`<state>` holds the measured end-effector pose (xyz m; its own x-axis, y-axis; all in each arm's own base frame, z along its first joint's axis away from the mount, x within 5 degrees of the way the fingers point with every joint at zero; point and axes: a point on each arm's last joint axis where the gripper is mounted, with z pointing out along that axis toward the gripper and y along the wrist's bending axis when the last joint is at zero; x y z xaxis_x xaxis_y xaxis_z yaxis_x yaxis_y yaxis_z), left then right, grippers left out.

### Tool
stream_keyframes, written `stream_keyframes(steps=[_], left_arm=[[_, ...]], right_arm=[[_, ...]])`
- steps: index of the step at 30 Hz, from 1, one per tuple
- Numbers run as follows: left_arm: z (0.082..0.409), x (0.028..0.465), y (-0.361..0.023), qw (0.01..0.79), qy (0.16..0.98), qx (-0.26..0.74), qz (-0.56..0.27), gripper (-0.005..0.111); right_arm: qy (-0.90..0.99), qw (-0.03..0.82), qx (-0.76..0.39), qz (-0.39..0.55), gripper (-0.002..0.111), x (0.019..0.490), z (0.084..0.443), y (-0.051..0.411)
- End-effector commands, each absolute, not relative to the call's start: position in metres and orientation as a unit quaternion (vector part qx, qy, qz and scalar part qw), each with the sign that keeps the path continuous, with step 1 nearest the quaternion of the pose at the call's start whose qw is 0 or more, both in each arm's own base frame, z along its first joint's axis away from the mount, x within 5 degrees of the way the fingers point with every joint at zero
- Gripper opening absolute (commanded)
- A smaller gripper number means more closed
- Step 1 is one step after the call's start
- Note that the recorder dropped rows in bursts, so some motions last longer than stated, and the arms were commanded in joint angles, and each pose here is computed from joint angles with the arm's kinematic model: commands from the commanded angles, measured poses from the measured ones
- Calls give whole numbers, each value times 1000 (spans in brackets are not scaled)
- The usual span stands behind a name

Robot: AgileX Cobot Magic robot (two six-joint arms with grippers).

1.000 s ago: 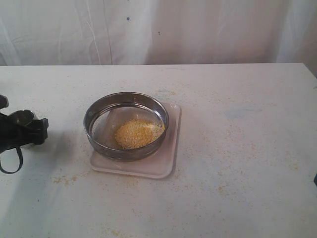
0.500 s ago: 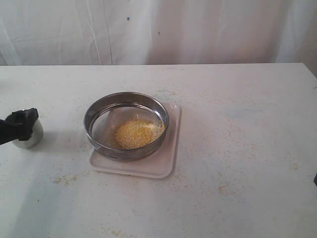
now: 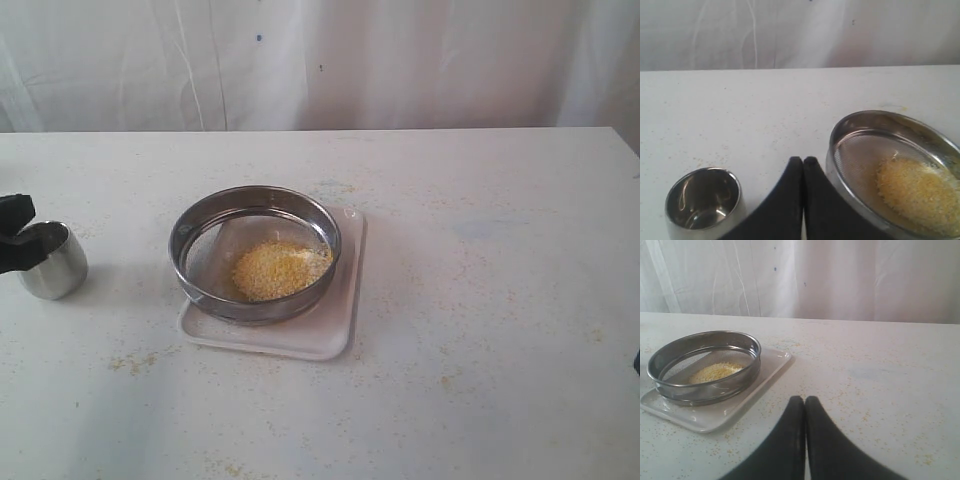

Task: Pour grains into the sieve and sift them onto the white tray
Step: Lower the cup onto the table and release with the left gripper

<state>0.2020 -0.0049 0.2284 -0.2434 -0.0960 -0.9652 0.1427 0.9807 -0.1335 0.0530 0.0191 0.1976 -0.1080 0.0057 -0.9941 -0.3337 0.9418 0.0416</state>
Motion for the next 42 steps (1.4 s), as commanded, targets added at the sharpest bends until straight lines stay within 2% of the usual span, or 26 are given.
stream_keyframes(steps=[1, 13, 19, 21, 24, 26, 42], left_arm=[[242, 188, -10, 629, 768, 34, -116, 0], [268, 150, -24, 646, 743, 77, -157, 0], [279, 139, -37, 666, 705, 130, -206, 0], [282, 139, -37, 670, 697, 110, -231, 0], [282, 142, -30, 673, 701, 55, -229, 0], [282, 142, -29, 672, 704, 52, -224, 0], [279, 134, -26, 683, 710, 103, -136, 0]], right_arm=[[730, 662, -108, 129, 0, 53, 197, 19], [730, 662, -108, 129, 0, 53, 197, 19], [730, 662, -108, 129, 0, 53, 197, 19], [730, 662, -108, 129, 0, 53, 197, 19], [730, 662, -108, 129, 0, 53, 197, 19], [730, 662, -108, 129, 0, 53, 197, 19], [730, 662, -108, 129, 0, 53, 197, 19]])
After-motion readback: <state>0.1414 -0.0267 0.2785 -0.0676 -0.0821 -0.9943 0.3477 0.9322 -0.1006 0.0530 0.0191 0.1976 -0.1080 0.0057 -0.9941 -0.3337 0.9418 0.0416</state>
